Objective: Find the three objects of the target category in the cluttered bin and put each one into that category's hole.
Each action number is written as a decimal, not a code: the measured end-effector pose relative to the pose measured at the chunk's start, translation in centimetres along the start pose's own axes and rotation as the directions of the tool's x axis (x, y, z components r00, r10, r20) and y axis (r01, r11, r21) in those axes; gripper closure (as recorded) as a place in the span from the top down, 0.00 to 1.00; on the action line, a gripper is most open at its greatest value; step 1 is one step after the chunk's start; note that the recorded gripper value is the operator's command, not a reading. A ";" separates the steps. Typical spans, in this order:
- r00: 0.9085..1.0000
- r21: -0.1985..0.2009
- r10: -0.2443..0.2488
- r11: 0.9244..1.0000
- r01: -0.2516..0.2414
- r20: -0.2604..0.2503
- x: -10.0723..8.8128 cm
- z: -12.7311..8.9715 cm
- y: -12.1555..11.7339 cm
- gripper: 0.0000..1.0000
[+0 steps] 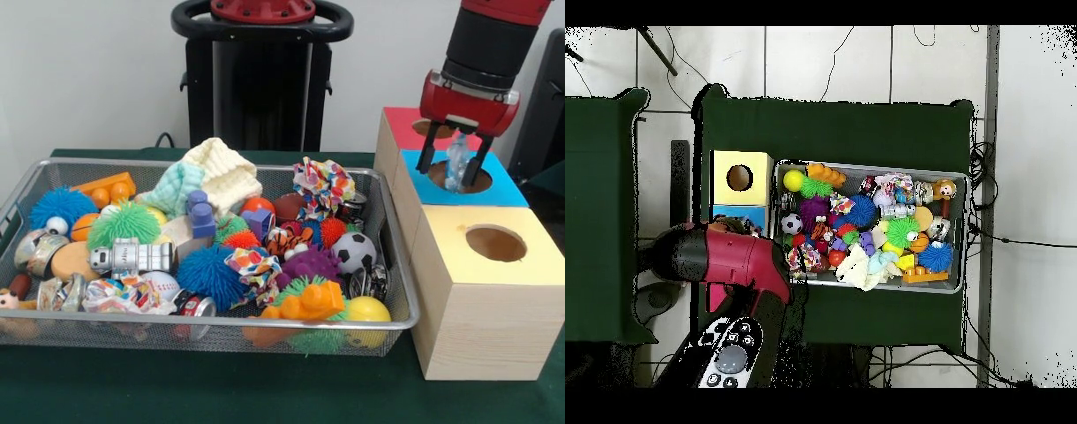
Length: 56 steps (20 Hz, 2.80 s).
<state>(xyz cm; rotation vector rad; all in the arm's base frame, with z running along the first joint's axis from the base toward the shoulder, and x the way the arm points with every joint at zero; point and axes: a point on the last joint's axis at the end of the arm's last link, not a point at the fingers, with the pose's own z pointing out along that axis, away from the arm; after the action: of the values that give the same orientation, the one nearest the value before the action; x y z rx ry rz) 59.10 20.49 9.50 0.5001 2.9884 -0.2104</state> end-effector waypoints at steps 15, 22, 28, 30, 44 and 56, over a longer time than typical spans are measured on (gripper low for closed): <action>1.000 0.010 0.001 1.000 -0.001 -0.014 0.6 0.6 -0.4 1.00; 1.000 -0.002 0.007 1.000 -0.007 -0.003 0.2 -0.2 -0.3 1.00; 0.999 -0.043 0.044 0.998 -0.043 0.013 -1.9 -2.7 -0.8 1.00; 0.998 -0.055 0.061 0.997 -0.060 0.008 -2.8 -3.7 -1.4 1.00; 0.993 -0.089 0.103 0.990 -0.107 -0.055 -6.2 -8.1 -2.9 1.00; 0.995 -0.099 0.086 0.991 -0.091 -0.050 -6.5 -9.0 -1.9 1.00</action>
<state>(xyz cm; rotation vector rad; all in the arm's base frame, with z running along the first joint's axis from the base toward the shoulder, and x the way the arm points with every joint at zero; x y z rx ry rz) 63.86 18.01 19.41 0.6323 2.9934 -0.0404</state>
